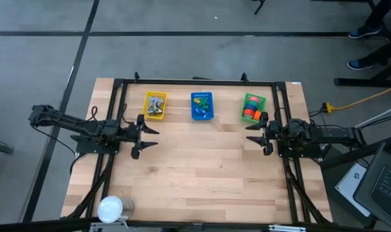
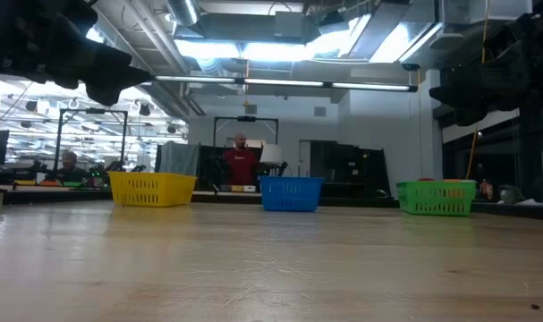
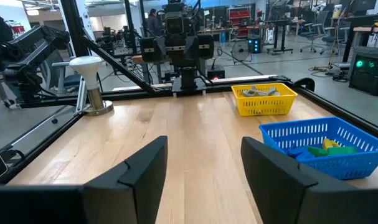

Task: Pick and place Stapler, Stapler remover, tape
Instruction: Return to Home Position

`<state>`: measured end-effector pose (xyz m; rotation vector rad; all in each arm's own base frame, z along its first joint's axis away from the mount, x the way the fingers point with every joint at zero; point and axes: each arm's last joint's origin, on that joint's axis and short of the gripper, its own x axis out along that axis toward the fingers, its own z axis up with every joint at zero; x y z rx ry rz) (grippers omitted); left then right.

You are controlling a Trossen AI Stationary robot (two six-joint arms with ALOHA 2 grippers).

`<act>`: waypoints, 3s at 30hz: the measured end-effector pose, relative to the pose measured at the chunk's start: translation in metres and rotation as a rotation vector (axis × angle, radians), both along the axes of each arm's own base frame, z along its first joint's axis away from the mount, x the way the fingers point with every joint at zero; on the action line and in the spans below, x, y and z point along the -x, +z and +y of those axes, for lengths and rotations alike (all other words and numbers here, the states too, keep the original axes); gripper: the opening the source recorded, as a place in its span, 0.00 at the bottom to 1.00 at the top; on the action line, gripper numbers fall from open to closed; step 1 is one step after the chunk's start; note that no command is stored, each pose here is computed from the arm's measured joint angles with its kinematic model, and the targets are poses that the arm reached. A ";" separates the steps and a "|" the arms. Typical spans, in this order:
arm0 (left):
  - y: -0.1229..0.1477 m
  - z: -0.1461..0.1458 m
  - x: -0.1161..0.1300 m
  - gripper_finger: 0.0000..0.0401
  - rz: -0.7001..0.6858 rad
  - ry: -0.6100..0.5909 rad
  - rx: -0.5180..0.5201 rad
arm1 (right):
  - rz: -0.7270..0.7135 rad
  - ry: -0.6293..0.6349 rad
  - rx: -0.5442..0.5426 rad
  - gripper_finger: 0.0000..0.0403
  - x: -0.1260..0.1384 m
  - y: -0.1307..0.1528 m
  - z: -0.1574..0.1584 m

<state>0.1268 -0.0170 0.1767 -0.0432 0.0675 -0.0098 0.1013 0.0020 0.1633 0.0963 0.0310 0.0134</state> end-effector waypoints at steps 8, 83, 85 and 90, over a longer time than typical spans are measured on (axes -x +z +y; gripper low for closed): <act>-0.001 0.000 0.000 0.52 0.005 -0.005 -0.036 | 0.000 0.000 0.000 0.52 0.000 0.000 0.000; -0.010 0.028 0.029 0.52 -0.083 0.154 0.114 | 0.000 0.000 0.000 0.52 0.000 0.000 0.000; -0.010 0.028 0.029 0.52 -0.083 0.154 0.114 | 0.000 0.000 0.000 0.52 0.000 0.000 0.000; -0.010 0.028 0.029 0.52 -0.083 0.153 0.114 | 0.000 0.000 0.000 0.52 0.000 0.000 0.000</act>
